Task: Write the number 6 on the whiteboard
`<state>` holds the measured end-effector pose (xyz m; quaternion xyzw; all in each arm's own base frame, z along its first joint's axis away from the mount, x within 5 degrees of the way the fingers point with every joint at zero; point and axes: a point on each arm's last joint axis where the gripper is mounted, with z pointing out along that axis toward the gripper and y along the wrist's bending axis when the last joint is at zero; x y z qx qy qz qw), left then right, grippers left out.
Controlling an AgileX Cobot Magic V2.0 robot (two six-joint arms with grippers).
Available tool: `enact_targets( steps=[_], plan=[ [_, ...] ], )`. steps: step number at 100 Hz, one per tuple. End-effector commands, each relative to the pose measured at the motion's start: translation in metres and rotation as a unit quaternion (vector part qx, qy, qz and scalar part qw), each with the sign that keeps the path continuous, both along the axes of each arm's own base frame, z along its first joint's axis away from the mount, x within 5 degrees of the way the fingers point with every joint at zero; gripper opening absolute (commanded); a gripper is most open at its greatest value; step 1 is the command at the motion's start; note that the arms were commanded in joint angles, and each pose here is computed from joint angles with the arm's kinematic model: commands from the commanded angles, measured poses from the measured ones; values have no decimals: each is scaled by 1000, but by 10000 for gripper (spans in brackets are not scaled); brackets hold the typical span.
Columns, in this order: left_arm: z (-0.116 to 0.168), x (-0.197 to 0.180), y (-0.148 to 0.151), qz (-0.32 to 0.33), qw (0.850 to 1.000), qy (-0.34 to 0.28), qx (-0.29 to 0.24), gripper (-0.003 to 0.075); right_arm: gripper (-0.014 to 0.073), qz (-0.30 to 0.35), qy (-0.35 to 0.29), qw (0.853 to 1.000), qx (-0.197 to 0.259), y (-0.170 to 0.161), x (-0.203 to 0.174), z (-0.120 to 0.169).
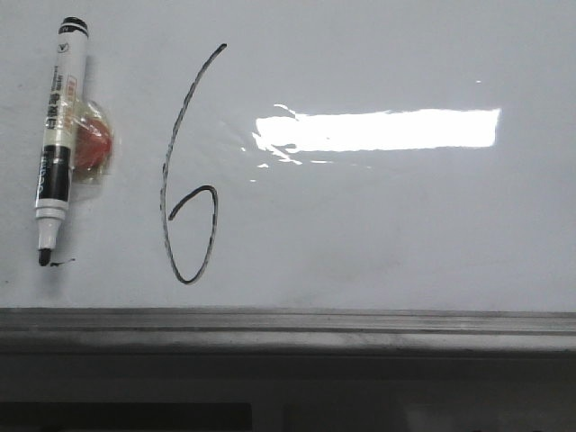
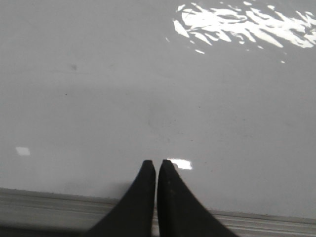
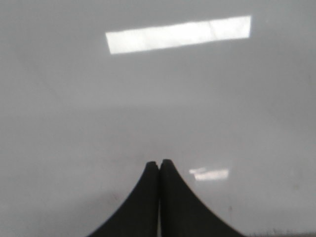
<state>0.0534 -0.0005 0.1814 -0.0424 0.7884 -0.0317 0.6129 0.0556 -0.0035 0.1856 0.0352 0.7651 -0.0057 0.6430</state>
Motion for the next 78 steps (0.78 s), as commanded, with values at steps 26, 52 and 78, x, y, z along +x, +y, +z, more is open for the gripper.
enact_targets(
  steps=[26, 52, 78],
  plan=[
    [-10, 0, 0, 1, 1000, -13, -3, -19, -64, -8, 32, 999, -13, -1, -3, -12],
    [-10, 0, 0, 1, 1000, -13, -3, -19, -64, -8, 32, 999, -13, -1, -3, -12],
    [-10, 0, 0, 1, 1000, -13, -3, -19, -64, -8, 32, 999, -13, -1, -3, -12]
  ],
)
